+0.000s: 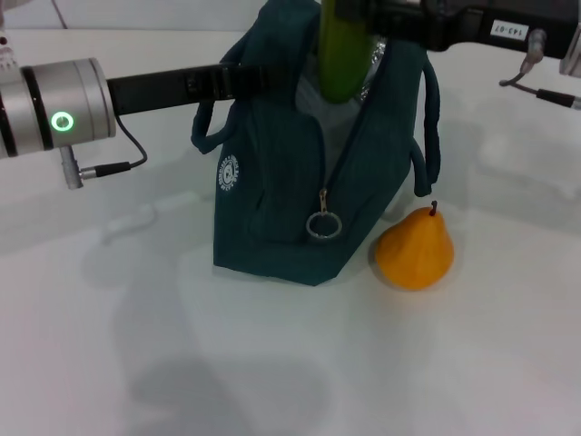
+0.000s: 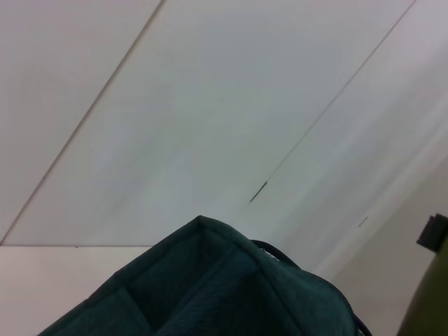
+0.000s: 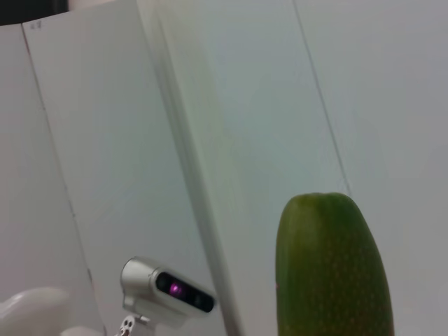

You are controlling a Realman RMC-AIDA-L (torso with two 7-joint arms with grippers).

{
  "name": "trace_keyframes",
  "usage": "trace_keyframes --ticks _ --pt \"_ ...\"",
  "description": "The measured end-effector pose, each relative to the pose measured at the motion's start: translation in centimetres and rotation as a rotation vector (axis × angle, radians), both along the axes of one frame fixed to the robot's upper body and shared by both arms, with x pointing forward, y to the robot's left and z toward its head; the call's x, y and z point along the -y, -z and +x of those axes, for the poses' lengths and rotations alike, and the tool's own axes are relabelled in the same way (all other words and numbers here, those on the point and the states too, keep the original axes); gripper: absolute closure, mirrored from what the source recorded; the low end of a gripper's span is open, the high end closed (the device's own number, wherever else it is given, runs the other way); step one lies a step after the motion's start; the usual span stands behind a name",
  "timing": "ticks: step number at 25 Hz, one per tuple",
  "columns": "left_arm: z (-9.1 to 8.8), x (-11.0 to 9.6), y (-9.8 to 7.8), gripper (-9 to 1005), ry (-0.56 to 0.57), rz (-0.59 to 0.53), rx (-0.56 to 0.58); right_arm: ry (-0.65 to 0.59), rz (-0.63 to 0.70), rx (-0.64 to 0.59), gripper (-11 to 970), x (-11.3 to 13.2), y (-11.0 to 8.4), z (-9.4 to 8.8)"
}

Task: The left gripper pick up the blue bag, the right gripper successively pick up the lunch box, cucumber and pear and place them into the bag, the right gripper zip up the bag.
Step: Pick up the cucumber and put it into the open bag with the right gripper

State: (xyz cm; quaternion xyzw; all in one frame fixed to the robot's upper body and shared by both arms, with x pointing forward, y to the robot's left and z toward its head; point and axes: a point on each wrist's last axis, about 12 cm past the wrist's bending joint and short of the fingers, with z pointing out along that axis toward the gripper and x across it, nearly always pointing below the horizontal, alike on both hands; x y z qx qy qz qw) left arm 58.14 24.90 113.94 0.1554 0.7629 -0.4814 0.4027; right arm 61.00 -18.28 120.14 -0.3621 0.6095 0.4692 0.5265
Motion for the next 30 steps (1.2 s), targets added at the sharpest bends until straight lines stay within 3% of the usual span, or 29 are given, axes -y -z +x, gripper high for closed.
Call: trace_keyframes --ticks 30 --pt "0.1 -0.1 0.1 958 -0.012 0.001 0.000 -0.051 -0.088 -0.048 321 -0.4 3.2 -1.1"
